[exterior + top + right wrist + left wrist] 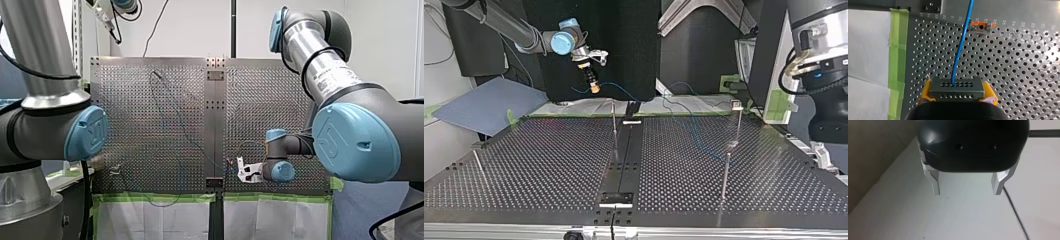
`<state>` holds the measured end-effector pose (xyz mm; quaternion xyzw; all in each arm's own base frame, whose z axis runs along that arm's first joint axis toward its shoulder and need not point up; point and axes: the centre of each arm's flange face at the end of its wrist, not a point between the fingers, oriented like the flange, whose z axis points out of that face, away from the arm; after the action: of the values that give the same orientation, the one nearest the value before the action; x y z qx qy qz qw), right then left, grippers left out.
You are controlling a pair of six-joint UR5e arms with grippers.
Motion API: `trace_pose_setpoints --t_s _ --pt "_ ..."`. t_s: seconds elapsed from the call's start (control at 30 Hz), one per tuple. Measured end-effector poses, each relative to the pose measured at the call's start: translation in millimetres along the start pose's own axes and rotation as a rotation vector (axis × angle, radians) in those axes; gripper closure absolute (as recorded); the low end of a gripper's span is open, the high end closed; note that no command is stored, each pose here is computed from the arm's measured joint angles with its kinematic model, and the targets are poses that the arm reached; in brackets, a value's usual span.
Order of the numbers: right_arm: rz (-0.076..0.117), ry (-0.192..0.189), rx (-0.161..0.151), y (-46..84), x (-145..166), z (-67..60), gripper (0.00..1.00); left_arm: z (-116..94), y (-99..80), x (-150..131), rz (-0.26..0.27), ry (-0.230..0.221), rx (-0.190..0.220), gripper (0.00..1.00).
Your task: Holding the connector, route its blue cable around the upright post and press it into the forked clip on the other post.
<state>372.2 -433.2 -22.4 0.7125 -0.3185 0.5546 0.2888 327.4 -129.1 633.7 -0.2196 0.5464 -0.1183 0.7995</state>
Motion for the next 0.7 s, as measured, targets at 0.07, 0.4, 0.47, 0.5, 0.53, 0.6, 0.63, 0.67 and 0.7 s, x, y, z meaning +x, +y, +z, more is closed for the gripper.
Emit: trace_pose_setpoints --t_s 0.07,0.4,0.47,0.5,0.53,0.6,0.63,0.67,0.7 --pt "0.002 0.002 -0.001 0.6 0.3 0.4 1.00 -4.2 0.9 7.0 0.022 0.025 -0.016 0.00" --pt "0.008 0.003 0.000 0.2 1.0 1.0 1.00 -16.7 23.1 68.8 0.170 0.204 -0.116 0.00" --pt "0.008 0.003 0.000 0.3 1.6 1.7 1.00 -19.2 27.2 83.8 0.203 0.253 -0.120 0.00" --pt "0.008 0.003 0.000 0.3 1.9 2.1 1.00 -20.7 28.6 89.9 0.216 0.274 -0.119 0.00" --pt "0.008 0.003 0.001 0.2 2.0 2.3 1.00 -23.0 30.3 97.3 0.232 0.300 -0.115 0.00" --pt "0.008 0.002 0.001 0.0 2.3 2.6 1.00 -27.0 32.7 107.4 0.256 0.339 -0.109 0.00" --pt "0.008 0.002 0.001 -0.1 2.4 2.7 1.00 -29.8 34.5 113.7 0.272 0.364 -0.106 0.00" --pt "0.008 0.002 0.002 -0.1 2.5 2.8 1.00 -31.9 35.8 118.1 0.283 0.382 -0.104 0.00" --pt "0.008 0.002 0.002 -0.1 2.6 2.9 1.00 -34.3 37.1 122.4 0.295 0.399 -0.101 0.00"
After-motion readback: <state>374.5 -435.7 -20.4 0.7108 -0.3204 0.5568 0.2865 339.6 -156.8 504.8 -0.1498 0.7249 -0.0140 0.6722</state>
